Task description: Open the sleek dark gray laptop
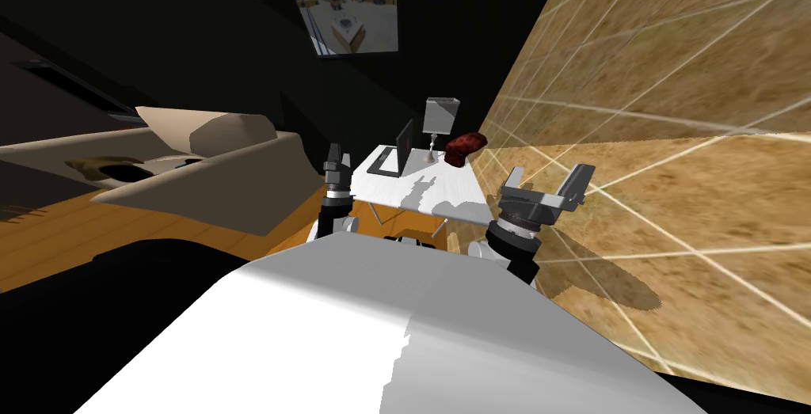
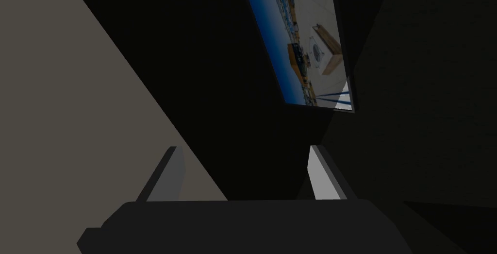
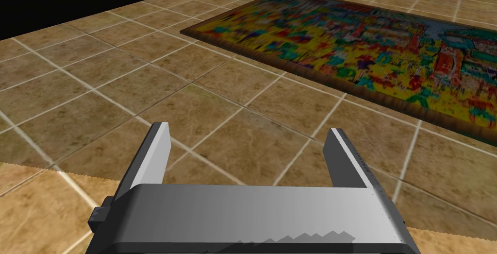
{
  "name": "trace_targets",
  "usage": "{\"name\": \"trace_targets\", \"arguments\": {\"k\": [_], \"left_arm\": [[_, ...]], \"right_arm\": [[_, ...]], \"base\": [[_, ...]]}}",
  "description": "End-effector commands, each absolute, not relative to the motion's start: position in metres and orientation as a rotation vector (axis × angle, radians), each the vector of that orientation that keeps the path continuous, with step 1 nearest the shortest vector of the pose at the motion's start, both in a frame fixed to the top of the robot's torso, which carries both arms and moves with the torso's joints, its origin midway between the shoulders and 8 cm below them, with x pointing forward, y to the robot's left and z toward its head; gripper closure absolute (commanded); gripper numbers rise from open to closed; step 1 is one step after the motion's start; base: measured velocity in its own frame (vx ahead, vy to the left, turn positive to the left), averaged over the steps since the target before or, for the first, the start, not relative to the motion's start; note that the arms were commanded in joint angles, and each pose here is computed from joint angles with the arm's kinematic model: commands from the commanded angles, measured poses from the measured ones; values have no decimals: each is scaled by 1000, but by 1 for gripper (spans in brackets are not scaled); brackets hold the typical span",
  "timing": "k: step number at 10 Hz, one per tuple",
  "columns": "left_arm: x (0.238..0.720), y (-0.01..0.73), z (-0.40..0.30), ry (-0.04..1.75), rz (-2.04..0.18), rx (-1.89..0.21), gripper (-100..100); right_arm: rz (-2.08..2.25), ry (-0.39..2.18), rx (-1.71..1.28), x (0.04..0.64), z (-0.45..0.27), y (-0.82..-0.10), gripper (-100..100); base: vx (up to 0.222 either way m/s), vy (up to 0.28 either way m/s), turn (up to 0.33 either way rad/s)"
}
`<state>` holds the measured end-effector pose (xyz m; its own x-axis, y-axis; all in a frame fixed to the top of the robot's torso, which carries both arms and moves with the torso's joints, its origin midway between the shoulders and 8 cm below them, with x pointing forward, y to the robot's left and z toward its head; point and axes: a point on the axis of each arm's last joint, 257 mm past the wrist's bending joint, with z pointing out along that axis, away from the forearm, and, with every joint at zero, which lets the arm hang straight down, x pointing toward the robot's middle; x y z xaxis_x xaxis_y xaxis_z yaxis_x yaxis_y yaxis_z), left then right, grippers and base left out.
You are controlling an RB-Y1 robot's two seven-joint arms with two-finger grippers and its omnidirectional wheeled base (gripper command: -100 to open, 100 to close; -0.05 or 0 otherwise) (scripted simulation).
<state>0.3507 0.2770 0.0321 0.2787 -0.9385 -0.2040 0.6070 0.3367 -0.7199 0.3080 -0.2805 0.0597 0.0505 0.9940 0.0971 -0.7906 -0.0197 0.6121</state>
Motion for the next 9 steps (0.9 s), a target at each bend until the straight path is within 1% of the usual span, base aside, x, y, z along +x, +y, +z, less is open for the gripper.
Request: {"name": "trace_targets", "arguments": {"k": [1,5,9], "left_arm": [[355,273,31,714,-1119,-555,-100],[375,261,24,802,-1127,-520,-100],[405,251,18,876,-1131,-528,-100]], "right_arm": [[1490,429,601,308,60,-281,0],[1490,429,602,308,59,-281,0],[1490,429,602,308,59,-281,0]], "base": [[0,0,0],[0,0,0],[0,0,0]]}}
